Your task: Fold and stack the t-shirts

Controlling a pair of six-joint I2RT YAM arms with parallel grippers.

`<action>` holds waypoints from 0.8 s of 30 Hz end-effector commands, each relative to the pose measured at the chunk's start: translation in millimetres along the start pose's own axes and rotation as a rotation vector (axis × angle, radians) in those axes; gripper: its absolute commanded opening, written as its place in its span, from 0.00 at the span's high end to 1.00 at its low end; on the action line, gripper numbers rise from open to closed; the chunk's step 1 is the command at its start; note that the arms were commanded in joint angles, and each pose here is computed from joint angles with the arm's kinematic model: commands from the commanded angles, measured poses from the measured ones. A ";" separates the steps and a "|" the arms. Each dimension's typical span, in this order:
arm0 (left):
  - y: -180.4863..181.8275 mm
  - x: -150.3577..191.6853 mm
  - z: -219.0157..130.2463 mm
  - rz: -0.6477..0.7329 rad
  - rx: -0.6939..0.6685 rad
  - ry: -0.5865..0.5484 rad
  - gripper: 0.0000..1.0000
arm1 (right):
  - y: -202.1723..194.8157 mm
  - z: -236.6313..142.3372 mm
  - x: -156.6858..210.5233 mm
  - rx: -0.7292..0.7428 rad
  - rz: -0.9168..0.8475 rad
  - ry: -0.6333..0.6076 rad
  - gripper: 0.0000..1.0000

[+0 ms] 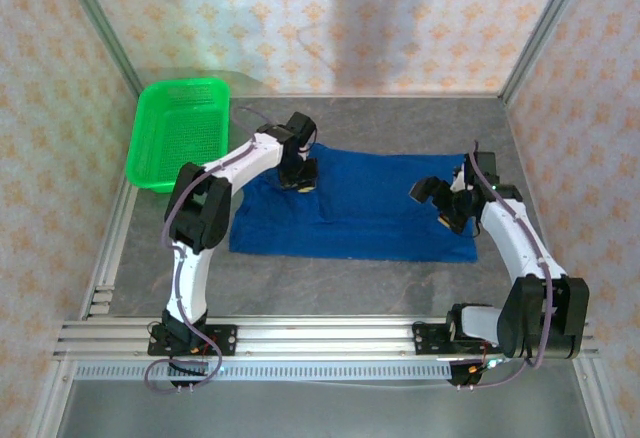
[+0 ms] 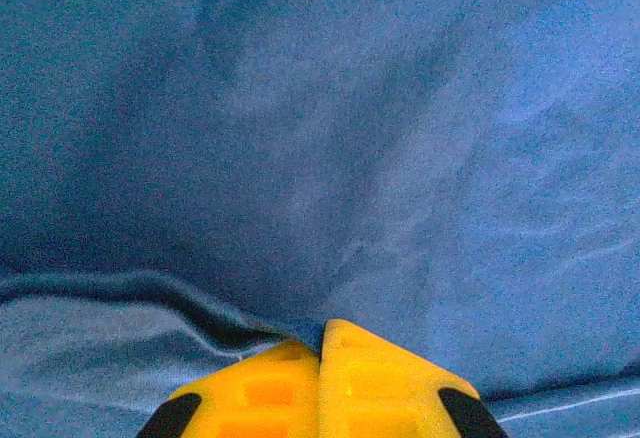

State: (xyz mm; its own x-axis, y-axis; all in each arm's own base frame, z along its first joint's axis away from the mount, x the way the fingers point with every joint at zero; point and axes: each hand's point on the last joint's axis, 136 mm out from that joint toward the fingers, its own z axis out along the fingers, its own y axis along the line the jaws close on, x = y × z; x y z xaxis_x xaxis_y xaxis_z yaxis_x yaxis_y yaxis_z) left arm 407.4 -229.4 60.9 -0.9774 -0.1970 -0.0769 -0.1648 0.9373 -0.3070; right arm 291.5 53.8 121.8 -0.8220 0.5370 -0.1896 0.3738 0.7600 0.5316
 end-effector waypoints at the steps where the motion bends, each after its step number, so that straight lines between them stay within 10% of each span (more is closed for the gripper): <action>1: 12.0 5.5 5.9 0.045 -0.077 0.036 1.00 | -4.2 6.8 0.6 0.012 0.011 0.005 0.07; 14: -12.9 -18.1 -0.9 0.080 -0.019 -0.014 0.95 | -9.0 17.0 3.1 0.015 0.027 0.027 0.07; 24: -26.6 -33.1 -69.7 0.021 0.034 -0.178 0.31 | -18.3 15.9 7.9 0.052 0.041 0.024 0.07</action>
State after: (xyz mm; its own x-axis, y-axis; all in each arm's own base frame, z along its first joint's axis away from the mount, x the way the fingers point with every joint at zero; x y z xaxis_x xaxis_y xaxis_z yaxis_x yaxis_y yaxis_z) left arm 434.1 -236.3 83.1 -0.9718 -0.1825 -0.1495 -0.1293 0.9420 -0.3097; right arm 289.4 53.6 99.7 -0.8251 0.5463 -0.1442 0.4089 0.7534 0.5151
